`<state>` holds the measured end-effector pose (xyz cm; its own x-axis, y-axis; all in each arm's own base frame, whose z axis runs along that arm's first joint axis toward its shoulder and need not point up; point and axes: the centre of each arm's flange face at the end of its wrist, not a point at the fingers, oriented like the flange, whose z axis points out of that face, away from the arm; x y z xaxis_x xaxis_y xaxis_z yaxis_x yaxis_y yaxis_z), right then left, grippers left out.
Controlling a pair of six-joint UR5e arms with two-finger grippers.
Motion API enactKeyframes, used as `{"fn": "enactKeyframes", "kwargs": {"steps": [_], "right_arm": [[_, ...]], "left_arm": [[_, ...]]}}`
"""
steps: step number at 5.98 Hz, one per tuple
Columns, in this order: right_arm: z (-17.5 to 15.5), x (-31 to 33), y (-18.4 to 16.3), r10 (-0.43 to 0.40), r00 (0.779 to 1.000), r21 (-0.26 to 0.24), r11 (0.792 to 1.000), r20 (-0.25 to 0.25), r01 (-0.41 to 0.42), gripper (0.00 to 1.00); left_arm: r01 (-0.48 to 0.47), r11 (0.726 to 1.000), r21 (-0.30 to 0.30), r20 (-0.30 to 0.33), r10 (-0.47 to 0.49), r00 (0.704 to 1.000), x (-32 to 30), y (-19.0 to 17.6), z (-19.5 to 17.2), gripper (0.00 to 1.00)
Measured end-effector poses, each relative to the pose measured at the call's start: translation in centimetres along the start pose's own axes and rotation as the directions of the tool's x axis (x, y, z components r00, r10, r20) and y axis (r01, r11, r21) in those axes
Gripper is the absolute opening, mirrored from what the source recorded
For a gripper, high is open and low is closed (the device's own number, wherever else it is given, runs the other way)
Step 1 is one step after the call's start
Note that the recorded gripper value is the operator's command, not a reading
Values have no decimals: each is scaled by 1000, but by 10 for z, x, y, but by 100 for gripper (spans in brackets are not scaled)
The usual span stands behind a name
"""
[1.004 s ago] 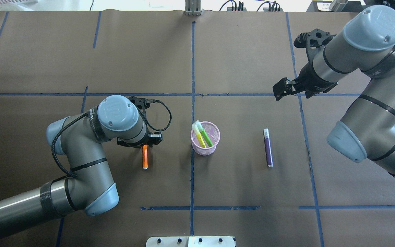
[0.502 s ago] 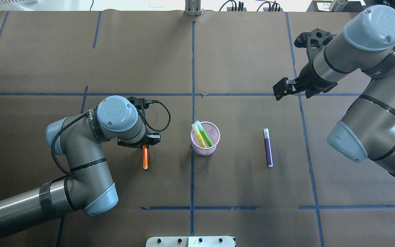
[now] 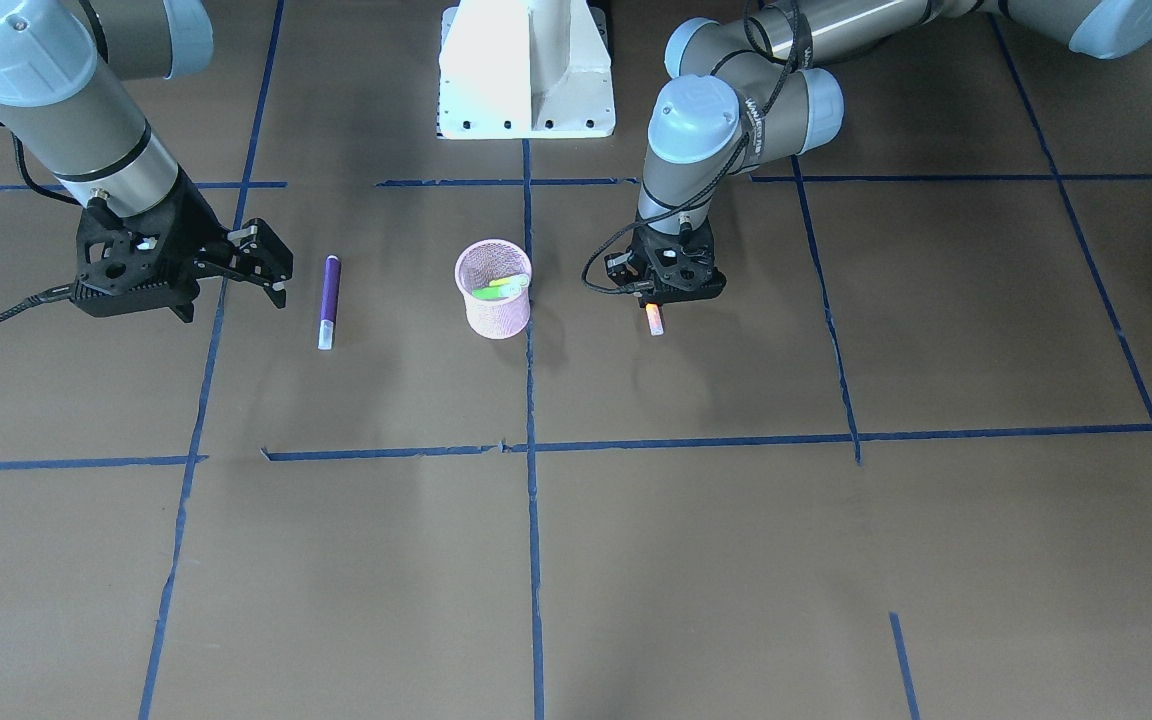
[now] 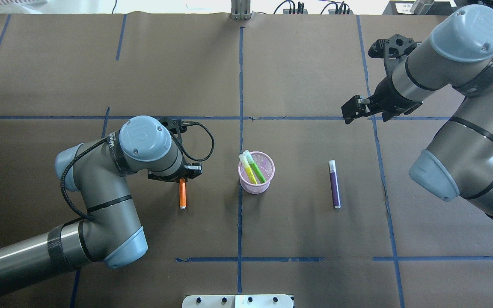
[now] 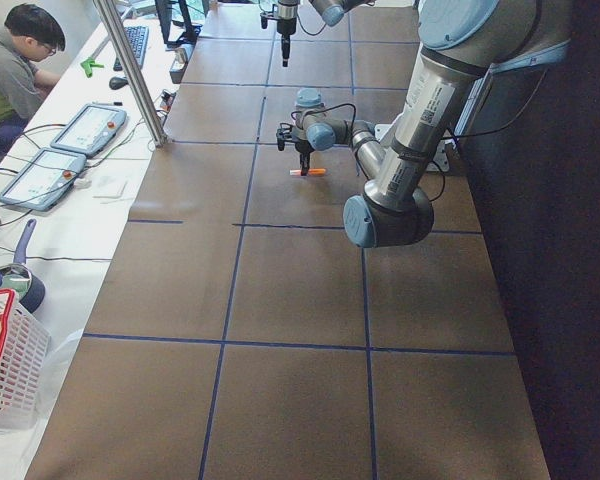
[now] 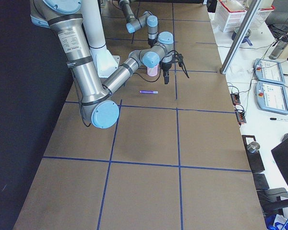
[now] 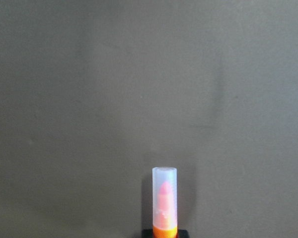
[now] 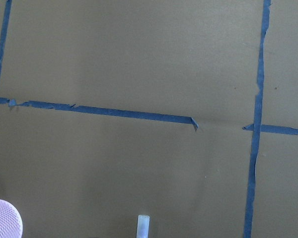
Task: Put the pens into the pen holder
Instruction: 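Grasp the orange marker with the left gripper and lift it upright, then move the orange marker over the pen cup and lower it in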
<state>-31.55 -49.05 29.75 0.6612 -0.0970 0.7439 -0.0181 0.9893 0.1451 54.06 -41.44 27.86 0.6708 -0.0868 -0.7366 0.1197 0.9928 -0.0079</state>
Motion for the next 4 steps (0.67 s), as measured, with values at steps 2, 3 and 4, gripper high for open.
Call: {"fn": "enactKeyframes", "kwargs": {"steps": [2, 3, 4], "right_arm": [[-6, 4, -4, 8, 1000, 8, 1000, 3, -8, 100], [-8, 6, -5, 12, 1000, 6, 1000, 5, -12, 100], [-9, 7, -6, 16, 1000, 5, 1000, 5, -16, 100]], "left_arm": [[-115, 989, 97, -85, 123, 989, 15, -10, -57, 0], [-182, 962, 203, -114, 208, 972, 28, -13, -84, 0], [-214, 925, 315, -138, 268, 953, 40, -8, -101, 0]]}}
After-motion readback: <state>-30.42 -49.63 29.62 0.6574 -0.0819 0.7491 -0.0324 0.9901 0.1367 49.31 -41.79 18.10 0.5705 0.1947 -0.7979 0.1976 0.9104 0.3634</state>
